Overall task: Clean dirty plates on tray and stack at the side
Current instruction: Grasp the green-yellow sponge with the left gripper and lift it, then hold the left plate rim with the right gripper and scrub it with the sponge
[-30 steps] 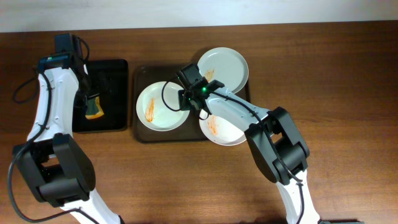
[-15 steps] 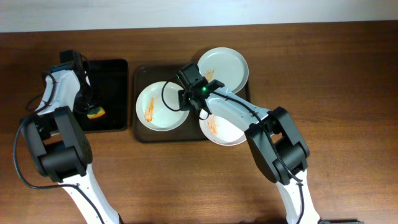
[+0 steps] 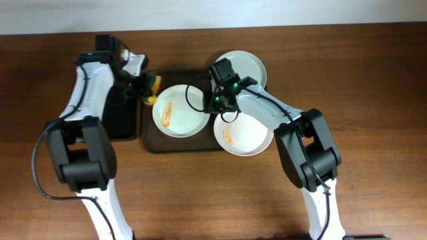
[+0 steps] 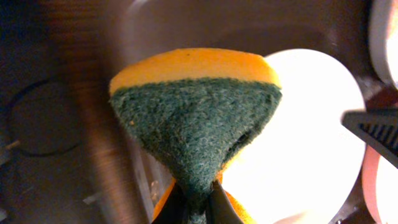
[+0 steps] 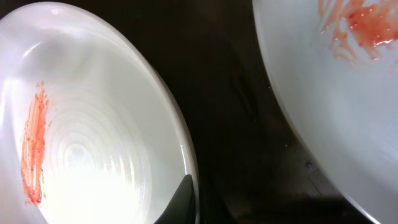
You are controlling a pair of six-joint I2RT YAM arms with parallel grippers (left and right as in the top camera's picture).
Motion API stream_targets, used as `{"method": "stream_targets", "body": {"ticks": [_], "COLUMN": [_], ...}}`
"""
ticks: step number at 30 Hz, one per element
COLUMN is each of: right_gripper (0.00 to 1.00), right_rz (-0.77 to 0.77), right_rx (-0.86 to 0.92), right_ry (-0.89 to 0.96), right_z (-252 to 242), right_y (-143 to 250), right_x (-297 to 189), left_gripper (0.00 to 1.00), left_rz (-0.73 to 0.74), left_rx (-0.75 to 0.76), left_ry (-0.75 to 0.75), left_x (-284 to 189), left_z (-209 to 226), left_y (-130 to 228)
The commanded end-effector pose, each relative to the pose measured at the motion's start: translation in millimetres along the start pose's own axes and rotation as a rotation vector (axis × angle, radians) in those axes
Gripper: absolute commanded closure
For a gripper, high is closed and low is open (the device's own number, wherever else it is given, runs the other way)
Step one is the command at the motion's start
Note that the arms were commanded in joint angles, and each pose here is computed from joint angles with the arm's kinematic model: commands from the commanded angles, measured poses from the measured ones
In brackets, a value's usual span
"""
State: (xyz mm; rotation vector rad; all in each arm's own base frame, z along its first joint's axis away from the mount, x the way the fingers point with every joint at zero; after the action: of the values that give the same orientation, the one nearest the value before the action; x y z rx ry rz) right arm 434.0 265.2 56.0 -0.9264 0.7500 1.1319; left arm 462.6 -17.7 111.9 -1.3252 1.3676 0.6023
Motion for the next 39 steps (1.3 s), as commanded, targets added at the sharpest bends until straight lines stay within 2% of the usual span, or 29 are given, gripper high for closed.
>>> {"method": "stream_targets", "body": {"ticks": [1, 4, 8, 9, 12, 14, 16, 23, 24, 26, 28, 30, 32, 38, 39], "right_gripper": [0.96, 0.96, 0.96, 0.96, 0.96, 0.96, 0.96, 0.96, 0.96, 0.96, 0.96, 0.96, 0.96, 0.96, 0.96], "right_rz": [0.016, 0.016, 0.013, 0.013, 0.011, 0.008, 0.007, 0.044, 0.043, 0.041, 0.037, 0.035, 0.035, 0.029, 0.029], "right_rx": [0.006, 0.006, 0.005, 0.007, 0.009, 0.017, 0.018, 0.014, 0.015, 0.014, 0.013, 0.013, 0.013, 0.011, 0.011], "right_ry": [-0.003, -0.004, -0.005, -0.005, -0.005, -0.003, -0.002, -0.001, -0.001, -0.003, -0.007, -0.008, -0.008, -0.012, -0.012], "right_z": [-2, -2, -1, -2, -3, -6, -7, -3, -3, -2, -2, -2, -2, -1, -1], "right_y": [2, 2, 1, 1, 0, -3, -3, 7, 7, 6, 5, 5, 5, 4, 4], "right_x": [4, 4, 4, 4, 4, 3, 2, 4, 4, 4, 4, 4, 4, 4, 4], "left_gripper": [0.99, 0.99, 0.99, 0.99, 0.99, 0.99, 0.99, 0.99, 0.99, 0.99, 0.99, 0.99, 0.99, 0.99, 0.99], "left_rz": [-0.016, 0.060, 0.250, 0.316, 0.478, 0.539, 0.527, 0.084, 0.071, 0.106, 0.179, 0.209, 0.290, 0.430, 0.463], "left_rx": [0.134, 0.062, -0.005, -0.060, -0.186, -0.238, -0.247, -0.093, -0.079, -0.036, 0.107, 0.127, 0.220, 0.324, 0.326], "left_ry": [-0.031, 0.001, 0.060, 0.036, -0.238, -0.348, -0.381, -0.346, -0.343, -0.321, -0.120, -0.081, 0.025, 0.094, 0.058], "left_x": [-2, 25, 63, 74, 67, 58, 59, 100, 102, 105, 108, 105, 98, 81, 78], "left_z": [-28, -35, -48, -44, -17, -10, -10, -39, -44, -54, -77, -77, -80, -74, -69], "left_y": [-15, -5, 26, 38, 66, 77, 75, -15, -18, -13, 0, 6, 25, 52, 56]}}
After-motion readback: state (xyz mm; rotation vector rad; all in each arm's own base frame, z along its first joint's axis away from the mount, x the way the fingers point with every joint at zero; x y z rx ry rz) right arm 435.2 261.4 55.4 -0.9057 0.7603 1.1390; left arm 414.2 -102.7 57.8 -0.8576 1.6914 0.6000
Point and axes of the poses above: each gripper's point midway between its finger pads, its own x axis out along the fingers, its own z axis along the line the jaws close on, y = z × x, the point moved 5 cm from there along -x, back along the fingers, and after that the axes turned 10 degrees about x, right-handed, at the moved point
